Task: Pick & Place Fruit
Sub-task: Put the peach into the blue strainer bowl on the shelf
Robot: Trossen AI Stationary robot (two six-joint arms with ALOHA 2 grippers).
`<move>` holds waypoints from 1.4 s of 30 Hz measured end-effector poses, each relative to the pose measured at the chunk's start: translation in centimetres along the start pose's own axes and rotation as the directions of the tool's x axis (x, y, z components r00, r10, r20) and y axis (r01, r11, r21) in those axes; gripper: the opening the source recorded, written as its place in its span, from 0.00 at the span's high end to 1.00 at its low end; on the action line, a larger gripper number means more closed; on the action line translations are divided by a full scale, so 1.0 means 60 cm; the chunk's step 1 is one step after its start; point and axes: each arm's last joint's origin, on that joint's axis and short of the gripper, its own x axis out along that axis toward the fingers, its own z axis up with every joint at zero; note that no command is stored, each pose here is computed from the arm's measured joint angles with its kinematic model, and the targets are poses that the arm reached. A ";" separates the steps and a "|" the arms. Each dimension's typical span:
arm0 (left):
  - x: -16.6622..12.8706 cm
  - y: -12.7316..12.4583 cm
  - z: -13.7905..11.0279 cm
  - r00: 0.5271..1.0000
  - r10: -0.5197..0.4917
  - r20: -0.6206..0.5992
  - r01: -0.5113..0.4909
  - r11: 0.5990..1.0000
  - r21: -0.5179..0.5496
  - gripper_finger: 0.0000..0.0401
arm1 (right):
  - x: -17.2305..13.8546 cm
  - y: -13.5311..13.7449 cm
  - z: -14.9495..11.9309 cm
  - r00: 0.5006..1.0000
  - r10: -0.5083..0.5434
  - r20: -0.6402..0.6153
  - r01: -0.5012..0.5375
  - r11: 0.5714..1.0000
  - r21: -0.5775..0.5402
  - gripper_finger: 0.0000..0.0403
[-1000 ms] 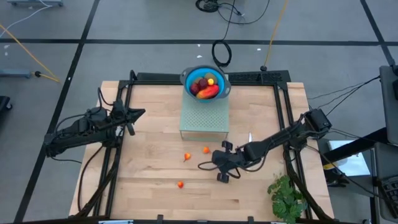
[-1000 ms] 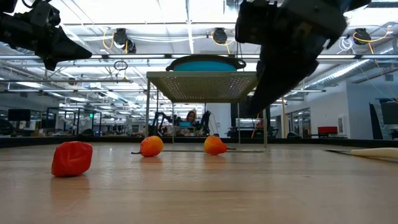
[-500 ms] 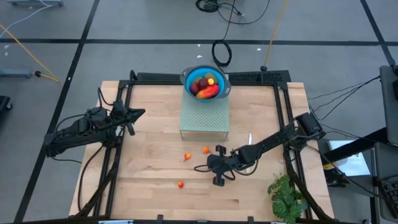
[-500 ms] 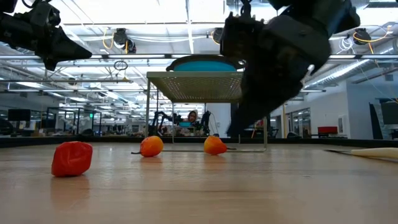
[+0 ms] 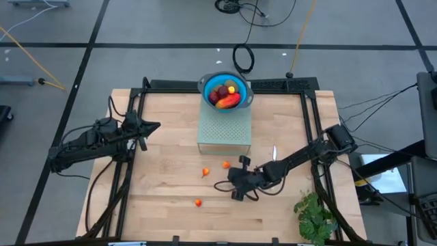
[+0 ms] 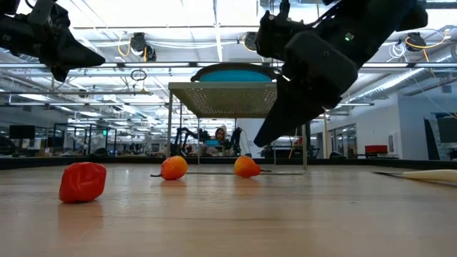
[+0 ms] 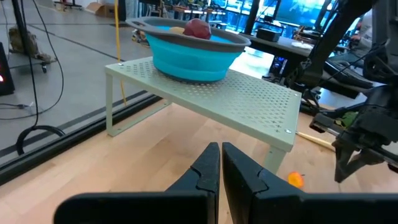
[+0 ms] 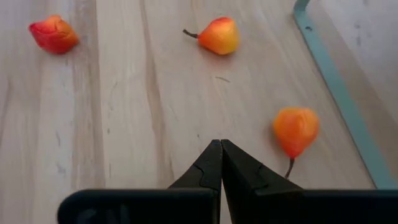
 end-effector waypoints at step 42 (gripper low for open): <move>0.000 -0.004 -0.001 0.996 -0.083 -0.018 0.084 0.996 0.032 0.96 | 0.023 0.048 -0.037 0.858 -0.397 0.327 0.265 0.886 0.381 0.99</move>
